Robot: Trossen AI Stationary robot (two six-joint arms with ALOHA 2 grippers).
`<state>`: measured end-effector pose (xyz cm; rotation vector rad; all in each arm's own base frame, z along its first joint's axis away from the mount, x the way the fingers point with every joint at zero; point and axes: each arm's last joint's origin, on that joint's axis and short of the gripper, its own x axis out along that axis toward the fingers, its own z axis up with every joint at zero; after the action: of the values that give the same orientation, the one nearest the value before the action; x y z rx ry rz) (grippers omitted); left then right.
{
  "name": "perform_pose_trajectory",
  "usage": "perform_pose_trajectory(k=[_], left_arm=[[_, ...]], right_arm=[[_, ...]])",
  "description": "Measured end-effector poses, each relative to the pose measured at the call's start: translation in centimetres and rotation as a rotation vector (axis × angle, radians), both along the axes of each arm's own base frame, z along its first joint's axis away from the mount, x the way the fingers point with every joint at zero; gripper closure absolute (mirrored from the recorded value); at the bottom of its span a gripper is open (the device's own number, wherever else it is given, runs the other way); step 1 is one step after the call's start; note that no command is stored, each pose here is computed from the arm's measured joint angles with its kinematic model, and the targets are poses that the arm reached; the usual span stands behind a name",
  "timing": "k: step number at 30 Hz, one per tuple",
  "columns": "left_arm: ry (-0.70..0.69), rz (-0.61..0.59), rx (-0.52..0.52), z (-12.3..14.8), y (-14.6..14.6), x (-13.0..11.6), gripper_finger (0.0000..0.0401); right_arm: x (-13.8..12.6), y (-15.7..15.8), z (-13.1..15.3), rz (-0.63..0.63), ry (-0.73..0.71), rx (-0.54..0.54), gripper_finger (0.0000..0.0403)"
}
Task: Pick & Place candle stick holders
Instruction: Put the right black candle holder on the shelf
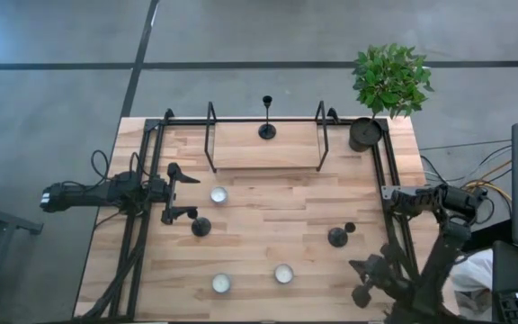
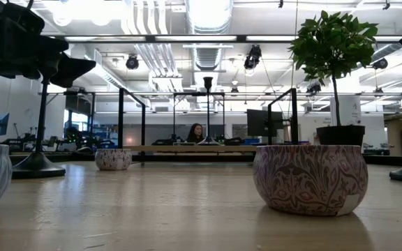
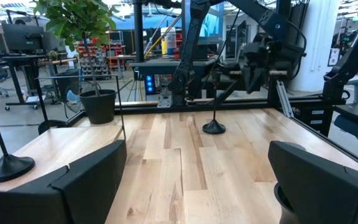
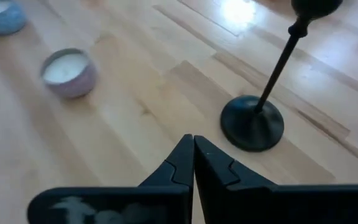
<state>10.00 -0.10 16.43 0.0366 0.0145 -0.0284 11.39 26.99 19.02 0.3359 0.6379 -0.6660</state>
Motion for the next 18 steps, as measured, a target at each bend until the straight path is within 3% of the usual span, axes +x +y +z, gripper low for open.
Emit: perform_pose_trajectory(k=[9, 14, 18], left_arm=[[0.0, 0.0, 0.0, 0.0, 0.0, 0.0, 0.0002], [0.0, 0.001, 0.0, 0.0, 0.0, 0.0, 0.0002], [0.0, 0.001, 0.0, 0.0, 0.0, 0.0, 0.0002]], right_arm=[[-0.5, 1.9, 4.6, 0.07, -0.053, -0.063, 0.0394], [-0.7, 2.3, 4.6, 0.079, -0.089, -0.059, 0.0394], [-0.9, 2.2, 3.9, 0.069, -0.037, -0.074, 0.0394]])
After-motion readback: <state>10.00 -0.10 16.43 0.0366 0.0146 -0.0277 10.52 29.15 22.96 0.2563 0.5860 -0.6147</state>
